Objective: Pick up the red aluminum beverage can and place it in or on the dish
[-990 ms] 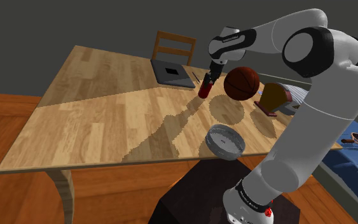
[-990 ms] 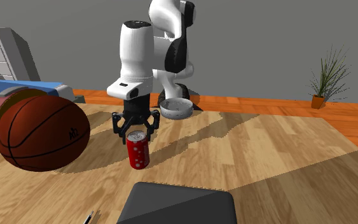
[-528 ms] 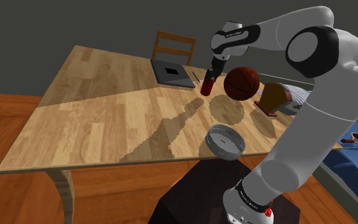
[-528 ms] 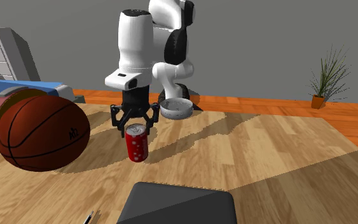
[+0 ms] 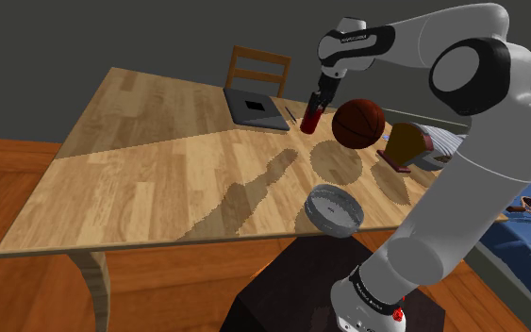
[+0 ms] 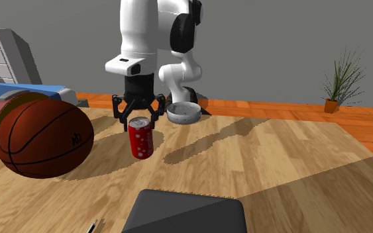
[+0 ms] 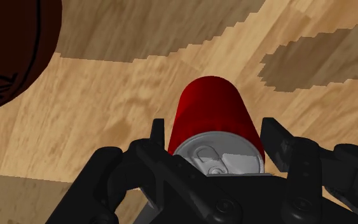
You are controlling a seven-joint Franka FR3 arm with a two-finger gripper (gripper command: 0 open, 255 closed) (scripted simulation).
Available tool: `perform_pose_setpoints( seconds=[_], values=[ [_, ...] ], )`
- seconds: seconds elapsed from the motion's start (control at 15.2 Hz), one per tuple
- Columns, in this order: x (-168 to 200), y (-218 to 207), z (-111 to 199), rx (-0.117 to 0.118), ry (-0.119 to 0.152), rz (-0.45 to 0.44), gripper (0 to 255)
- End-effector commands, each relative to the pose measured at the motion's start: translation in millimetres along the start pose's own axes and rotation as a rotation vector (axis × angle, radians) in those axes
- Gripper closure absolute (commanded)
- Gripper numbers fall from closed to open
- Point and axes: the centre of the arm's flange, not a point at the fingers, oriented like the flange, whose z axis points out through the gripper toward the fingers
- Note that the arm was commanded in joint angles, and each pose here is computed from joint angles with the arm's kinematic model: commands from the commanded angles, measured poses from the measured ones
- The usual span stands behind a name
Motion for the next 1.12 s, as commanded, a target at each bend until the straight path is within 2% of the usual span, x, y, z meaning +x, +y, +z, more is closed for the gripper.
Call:
perform_pose_setpoints(
  seconds=[0.0,0.53,1.06],
  values=[
    [0,1,-12,0.0,0.0,0.0,255],
    [0,5,-53,0.0,0.0,0.0,255],
    [-82,-59,-69,0.0,0.0,0.0,255]
  ],
)
